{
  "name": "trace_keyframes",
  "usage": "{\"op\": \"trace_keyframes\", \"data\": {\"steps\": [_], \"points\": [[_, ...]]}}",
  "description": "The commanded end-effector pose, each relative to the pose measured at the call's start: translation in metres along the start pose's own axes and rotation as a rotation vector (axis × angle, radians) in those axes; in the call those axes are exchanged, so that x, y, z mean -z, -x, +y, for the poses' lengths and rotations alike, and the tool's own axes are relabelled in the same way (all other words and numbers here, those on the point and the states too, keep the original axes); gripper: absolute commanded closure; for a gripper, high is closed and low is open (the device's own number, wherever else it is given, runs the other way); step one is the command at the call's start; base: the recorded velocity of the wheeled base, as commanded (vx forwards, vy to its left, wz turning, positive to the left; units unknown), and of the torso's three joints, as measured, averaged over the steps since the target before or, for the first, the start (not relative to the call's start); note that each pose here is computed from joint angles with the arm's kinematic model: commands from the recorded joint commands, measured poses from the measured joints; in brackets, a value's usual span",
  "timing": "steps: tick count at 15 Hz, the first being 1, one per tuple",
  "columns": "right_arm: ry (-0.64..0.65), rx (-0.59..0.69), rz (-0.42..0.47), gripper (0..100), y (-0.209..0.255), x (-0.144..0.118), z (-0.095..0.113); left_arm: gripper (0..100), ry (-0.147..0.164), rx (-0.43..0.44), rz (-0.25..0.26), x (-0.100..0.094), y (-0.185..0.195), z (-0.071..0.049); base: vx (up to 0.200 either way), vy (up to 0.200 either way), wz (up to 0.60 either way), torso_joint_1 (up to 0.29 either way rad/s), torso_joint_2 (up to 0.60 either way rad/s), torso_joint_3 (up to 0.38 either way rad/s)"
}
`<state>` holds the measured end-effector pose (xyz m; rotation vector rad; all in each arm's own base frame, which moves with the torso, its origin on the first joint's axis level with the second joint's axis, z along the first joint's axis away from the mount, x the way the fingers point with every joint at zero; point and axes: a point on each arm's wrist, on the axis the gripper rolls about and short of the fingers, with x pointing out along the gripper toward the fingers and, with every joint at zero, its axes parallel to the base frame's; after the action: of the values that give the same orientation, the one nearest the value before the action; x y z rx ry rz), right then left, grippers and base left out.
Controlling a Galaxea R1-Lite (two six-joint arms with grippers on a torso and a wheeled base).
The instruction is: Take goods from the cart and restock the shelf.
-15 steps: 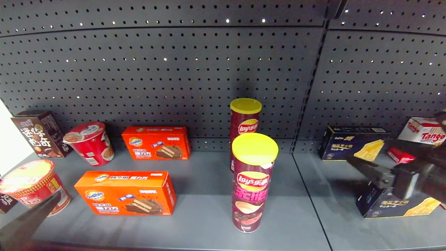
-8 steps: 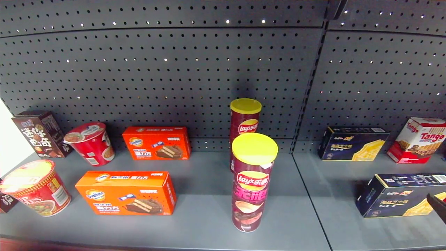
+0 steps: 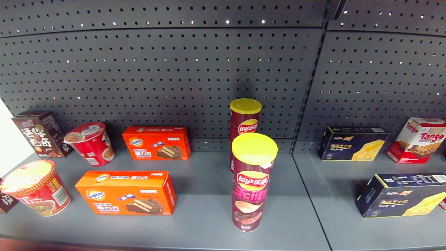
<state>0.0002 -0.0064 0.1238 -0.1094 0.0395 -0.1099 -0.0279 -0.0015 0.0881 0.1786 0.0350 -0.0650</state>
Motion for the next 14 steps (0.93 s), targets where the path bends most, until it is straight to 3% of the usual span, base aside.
{"op": "trace_keyframes", "data": {"steps": [1, 3, 7, 12, 14], "points": [[-0.039, 0.07, -0.08, 0, 0.017, 0.026, -0.002, 0, 0.007, -0.012, -0.041, 0.004, -0.002, -0.001, 0.0, 0.0, 0.0, 0.0, 0.0, 0.0], [-0.067, 0.11, -0.097, 0, 0.018, 0.022, -0.004, 0, 0.008, -0.014, -0.045, 0.005, -0.002, -0.001, 0.0, 0.0, 0.0, 0.0, 0.0, 0.0], [-0.154, 0.234, -0.043, 0, 0.015, 0.037, -0.004, 0, -0.002, -0.018, -0.044, 0.005, -0.002, -0.001, 0.0, 0.0, 0.0, 0.0, 0.0, 0.0], [-0.121, -0.255, -0.03, 0, 0.015, 0.039, 0.007, 0, 0.01, 0.01, -0.048, 0.005, -0.002, -0.001, 0.0, 0.0, 0.0, 0.0, 0.0, 0.0], [-0.121, -0.293, -0.029, 0, 0.015, 0.039, 0.008, 0, 0.023, 0.018, -0.047, 0.005, -0.002, -0.001, 0.0, 0.0, 0.0, 0.0, 0.0, 0.0]]}}
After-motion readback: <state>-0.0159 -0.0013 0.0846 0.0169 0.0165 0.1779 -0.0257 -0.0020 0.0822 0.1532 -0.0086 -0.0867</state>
